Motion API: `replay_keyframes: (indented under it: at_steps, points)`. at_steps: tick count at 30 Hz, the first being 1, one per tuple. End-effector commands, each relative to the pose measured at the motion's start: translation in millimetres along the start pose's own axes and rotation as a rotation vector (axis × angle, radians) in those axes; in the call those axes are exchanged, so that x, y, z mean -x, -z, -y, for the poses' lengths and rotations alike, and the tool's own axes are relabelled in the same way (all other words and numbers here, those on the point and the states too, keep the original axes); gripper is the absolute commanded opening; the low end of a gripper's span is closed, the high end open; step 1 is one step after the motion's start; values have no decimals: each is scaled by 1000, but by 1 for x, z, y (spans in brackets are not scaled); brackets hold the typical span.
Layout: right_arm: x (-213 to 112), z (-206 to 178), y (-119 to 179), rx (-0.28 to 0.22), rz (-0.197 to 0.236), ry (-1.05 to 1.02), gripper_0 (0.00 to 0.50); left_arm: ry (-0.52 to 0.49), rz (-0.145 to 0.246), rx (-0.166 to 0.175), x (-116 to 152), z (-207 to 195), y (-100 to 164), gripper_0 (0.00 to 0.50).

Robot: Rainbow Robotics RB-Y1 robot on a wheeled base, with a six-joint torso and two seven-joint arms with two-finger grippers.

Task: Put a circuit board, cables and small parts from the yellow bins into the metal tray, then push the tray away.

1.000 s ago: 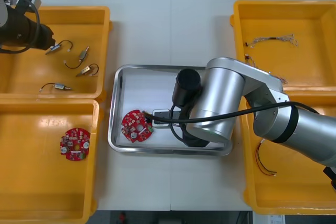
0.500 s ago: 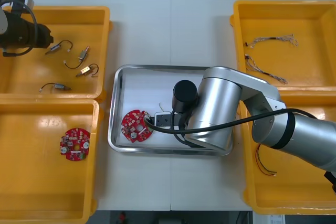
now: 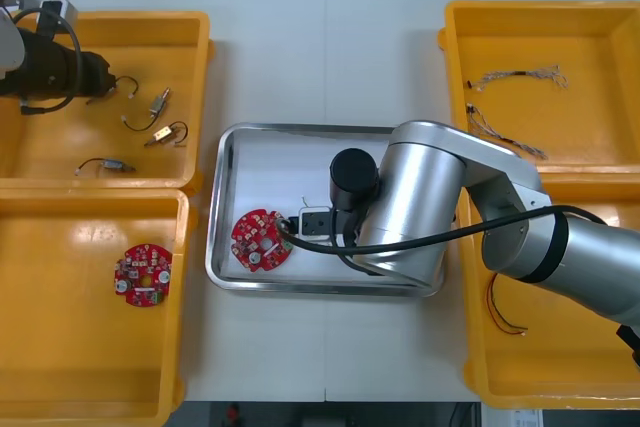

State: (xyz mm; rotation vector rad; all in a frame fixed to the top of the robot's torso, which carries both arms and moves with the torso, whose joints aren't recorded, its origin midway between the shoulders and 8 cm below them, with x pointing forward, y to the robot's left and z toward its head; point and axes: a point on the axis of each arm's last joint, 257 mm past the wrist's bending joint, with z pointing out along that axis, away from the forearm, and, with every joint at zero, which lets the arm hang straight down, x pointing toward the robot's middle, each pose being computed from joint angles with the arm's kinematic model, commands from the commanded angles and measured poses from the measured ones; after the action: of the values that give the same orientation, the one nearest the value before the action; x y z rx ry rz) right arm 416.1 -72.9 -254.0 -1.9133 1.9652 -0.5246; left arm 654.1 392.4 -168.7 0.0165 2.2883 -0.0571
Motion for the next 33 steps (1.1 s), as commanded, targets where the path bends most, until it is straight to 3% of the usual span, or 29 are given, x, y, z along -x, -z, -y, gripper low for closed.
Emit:
replay_keyframes:
  at_steps: [1, 10, 14, 15, 17, 25, 29, 33]
  points:
    - [12, 13, 33, -32, 57, 18, 500, -141, 44, -24, 25, 27, -1, 500]
    - [-7, 29, 66, -21, 53, -59, 500, -155, 30, -10, 11, 27, -14, 500]
    - [-6, 45, 82, -42, 97, -105, 500, -158, 28, -5, 9, 25, -17, 500]
    - [-6, 50, 87, -46, 113, -120, 500, -158, 27, -6, 7, 26, -18, 406]
    - [-7, 59, 95, -52, 140, -151, 500, -157, 27, -6, 8, 26, -18, 4]
    - [-17, 94, 131, -97, 241, -255, 500, -154, 21, -1, 5, 23, -18, 1]
    - [-37, 110, 143, -107, 260, -314, 500, -140, 2, 8, 2, 15, -15, 0]
    - [-58, 120, 148, -123, 249, -361, 500, -120, -29, 13, -2, 4, -8, 1]
